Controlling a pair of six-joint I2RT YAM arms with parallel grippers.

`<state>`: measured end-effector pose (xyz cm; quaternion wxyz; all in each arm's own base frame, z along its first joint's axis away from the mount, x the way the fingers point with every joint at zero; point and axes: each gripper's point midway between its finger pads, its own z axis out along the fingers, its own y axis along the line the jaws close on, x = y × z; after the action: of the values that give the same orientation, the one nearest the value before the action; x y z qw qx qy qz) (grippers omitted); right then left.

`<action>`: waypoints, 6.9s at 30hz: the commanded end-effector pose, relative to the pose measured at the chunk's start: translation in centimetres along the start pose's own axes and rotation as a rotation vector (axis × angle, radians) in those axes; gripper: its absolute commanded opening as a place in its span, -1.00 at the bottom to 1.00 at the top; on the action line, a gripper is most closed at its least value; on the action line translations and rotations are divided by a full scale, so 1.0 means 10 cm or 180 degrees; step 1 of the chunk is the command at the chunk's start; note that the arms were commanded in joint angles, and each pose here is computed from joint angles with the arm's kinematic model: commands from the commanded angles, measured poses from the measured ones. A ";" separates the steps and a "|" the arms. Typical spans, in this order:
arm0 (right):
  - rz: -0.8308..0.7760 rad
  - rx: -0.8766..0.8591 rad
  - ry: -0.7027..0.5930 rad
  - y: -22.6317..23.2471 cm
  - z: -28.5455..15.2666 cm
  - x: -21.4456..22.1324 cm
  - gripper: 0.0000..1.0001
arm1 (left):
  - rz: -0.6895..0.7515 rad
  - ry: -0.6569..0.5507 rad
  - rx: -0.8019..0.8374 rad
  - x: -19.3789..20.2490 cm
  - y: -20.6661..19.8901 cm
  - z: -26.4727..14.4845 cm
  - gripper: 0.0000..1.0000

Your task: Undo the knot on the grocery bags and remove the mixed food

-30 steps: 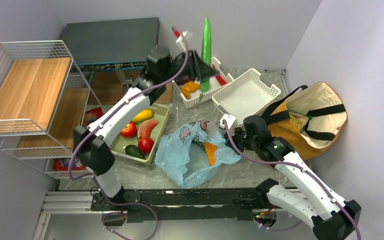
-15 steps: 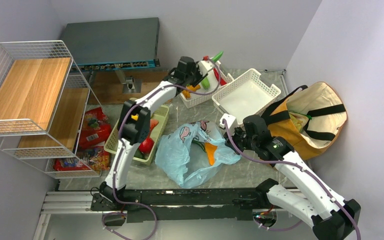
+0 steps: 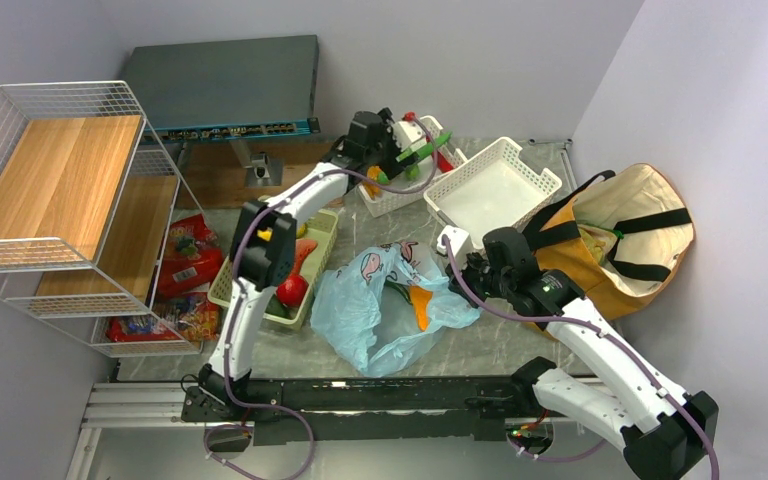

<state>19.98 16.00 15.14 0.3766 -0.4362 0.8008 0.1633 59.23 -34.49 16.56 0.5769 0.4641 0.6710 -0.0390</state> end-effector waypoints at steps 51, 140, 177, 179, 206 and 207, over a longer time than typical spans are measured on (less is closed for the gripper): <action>0.0163 -0.0081 -0.0513 0.03 -0.19 -0.53 -1.00 | 0.1633 0.0594 0.3134 0.90 -2.72 -2.34 -0.52; -0.1999 -0.1583 0.0073 1.12 -0.07 -1.32 -0.60 | -0.2110 0.0383 0.1256 -0.04 -1.25 -3.07 0.84; 0.1050 0.1260 0.0825 -0.27 1.09 0.19 0.83 | -0.2544 0.0664 0.1316 0.20 -1.41 -3.06 0.39; 0.1071 0.1249 0.0820 -0.23 1.13 0.27 0.82 | -0.2548 0.0671 0.1314 0.22 -1.42 -3.06 0.40; 0.0131 -0.0657 -0.0011 0.61 0.60 -0.40 -1.00 | -0.2466 0.0468 0.1280 0.14 -1.35 -2.95 -0.16; 0.0074 -0.0732 0.0087 0.64 0.60 -0.34 -1.00 | -0.2463 0.0377 0.1268 0.08 -1.31 -2.94 -0.27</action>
<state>21.01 24.48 14.04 0.3574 -0.3830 0.8222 0.2226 27.61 -23.02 16.38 0.3283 0.2689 0.8417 -0.3338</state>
